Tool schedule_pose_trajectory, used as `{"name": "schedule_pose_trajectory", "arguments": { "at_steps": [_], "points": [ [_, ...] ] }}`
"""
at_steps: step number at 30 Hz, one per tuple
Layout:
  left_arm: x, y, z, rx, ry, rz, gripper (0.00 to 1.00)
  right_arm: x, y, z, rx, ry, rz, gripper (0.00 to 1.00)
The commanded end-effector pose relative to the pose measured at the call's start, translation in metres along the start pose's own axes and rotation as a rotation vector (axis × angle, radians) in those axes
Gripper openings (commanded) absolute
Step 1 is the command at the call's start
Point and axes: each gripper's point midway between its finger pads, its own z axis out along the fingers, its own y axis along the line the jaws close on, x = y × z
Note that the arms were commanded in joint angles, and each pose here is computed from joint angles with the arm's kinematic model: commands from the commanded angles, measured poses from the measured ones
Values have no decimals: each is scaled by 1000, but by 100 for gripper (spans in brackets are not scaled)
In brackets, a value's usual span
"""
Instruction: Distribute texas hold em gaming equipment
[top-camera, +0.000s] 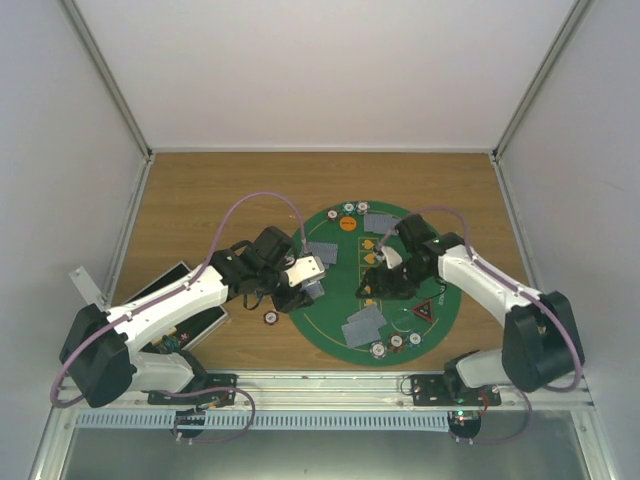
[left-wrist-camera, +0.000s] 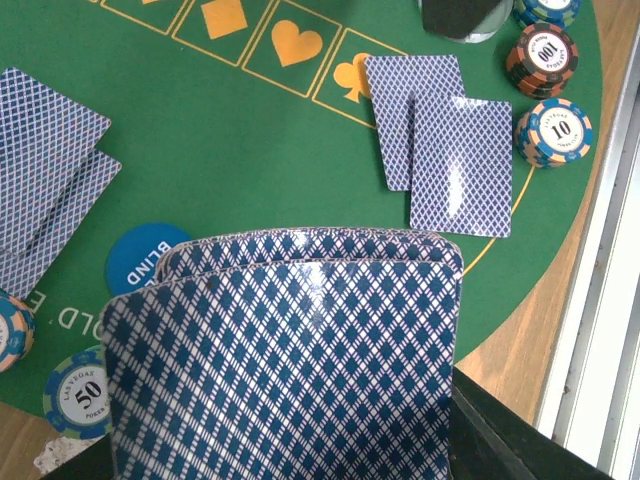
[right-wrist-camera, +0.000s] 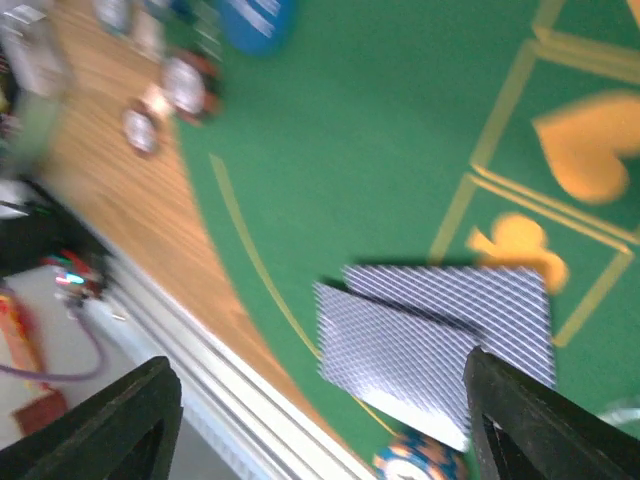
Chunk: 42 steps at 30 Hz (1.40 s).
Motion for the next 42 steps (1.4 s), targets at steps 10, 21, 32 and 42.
{"name": "schedule_pose_trajectory", "arguments": {
  "at_steps": [10,21,32,42],
  "points": [
    [-14,-7,-5,20,-63,28,53,-51,129,-47,-440,-301,-324,89],
    [-14,-6,-6,14,-64,30,53,-49,145,4,-427,-198,-371,90],
    [-14,-6,-7,13,-65,30,53,-54,137,32,-370,-142,-357,90],
    [-14,-6,-8,8,-67,30,53,-52,110,35,-247,-161,-292,87]
  ]
}}
